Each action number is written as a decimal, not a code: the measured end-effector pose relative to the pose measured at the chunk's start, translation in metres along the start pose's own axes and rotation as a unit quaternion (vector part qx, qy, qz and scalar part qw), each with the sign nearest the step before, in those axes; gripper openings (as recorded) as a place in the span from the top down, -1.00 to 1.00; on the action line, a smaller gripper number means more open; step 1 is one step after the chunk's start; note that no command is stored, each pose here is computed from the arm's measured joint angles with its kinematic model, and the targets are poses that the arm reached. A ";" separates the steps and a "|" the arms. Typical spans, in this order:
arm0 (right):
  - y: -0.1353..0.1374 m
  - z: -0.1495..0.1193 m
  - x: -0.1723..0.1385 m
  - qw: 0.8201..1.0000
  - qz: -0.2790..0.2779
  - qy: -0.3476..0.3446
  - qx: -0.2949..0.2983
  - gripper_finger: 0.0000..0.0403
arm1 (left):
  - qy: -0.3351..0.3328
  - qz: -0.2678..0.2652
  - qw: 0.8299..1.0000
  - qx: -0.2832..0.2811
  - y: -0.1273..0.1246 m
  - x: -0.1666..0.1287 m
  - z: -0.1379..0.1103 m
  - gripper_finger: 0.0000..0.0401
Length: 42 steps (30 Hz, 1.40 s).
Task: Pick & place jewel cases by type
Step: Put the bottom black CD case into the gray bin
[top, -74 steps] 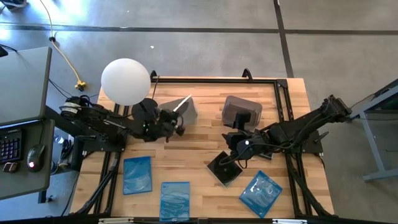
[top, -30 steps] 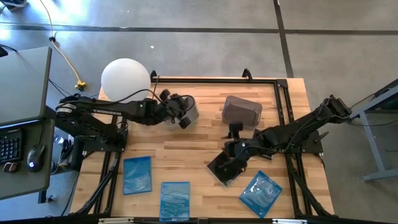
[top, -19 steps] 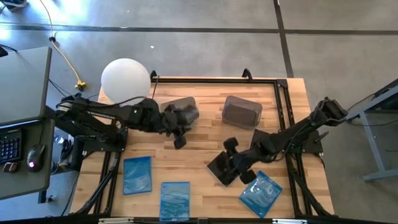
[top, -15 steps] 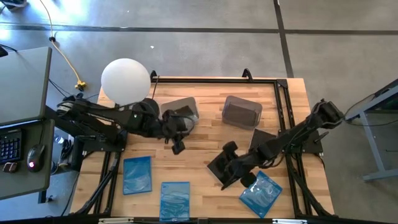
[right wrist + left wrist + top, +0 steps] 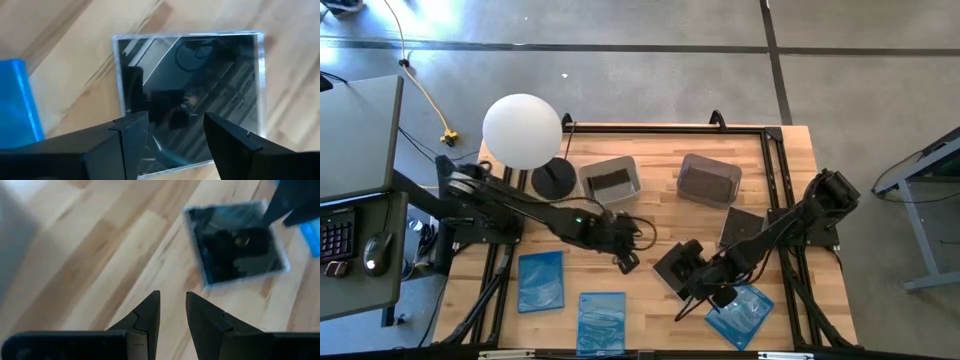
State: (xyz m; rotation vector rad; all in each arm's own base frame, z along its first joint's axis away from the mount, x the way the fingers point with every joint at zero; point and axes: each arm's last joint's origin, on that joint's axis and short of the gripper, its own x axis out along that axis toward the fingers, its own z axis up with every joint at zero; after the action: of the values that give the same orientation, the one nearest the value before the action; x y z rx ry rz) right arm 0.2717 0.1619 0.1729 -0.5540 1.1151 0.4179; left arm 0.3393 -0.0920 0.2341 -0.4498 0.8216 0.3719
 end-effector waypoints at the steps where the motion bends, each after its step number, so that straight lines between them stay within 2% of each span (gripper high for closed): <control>1: 0.002 0.000 0.002 1.000 0.000 0.004 -0.004 0.07 | -0.005 -0.006 1.000 -0.002 -0.001 0.008 0.002 0.54; 4: 0.011 -0.002 0.007 0.999 -0.013 0.023 -0.019 0.07 | 0.003 -0.047 0.999 -0.005 -0.002 0.029 0.007 0.54; 10: 0.031 -0.004 0.013 0.988 -0.120 0.058 -0.081 0.07 | 0.023 -0.138 0.990 -0.009 0.002 0.059 0.018 0.54; 13: 0.043 -0.005 0.018 0.988 -0.113 0.062 -0.087 0.07 | 0.032 -0.165 0.986 -0.002 0.007 0.072 0.021 0.54; 17: 0.050 -0.003 0.017 0.993 -0.094 0.049 -0.060 0.07 | 0.034 -0.187 0.982 0.018 0.013 0.081 0.027 0.54; 26: 0.054 -0.004 0.013 0.984 -0.164 0.047 -0.056 0.07 | 0.046 -0.224 0.972 0.060 0.029 0.085 0.038 0.51; 31: 0.065 -0.004 0.011 0.990 -0.127 0.037 -0.051 0.07 | 0.050 -0.228 0.970 0.067 0.038 0.090 0.042 0.32; 34: 0.076 -0.004 0.008 0.989 -0.130 0.029 -0.066 0.07 | 0.050 -0.226 0.971 0.067 0.038 0.092 0.041 0.16; 37: 0.082 -0.004 0.006 0.985 -0.152 0.021 -0.078 0.07 | 0.050 -0.233 0.971 0.029 0.035 0.095 0.041 0.05; 42: 0.084 -0.003 0.006 0.977 -0.194 0.013 -0.085 0.07 | 0.068 -0.199 0.977 -0.031 0.038 0.113 0.030 0.00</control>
State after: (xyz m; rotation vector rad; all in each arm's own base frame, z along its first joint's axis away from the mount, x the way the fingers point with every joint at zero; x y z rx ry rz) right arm 0.2242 0.2269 0.1489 -0.9107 0.9710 0.1652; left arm 0.4109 -0.0283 0.1564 -0.6898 0.8324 -0.0050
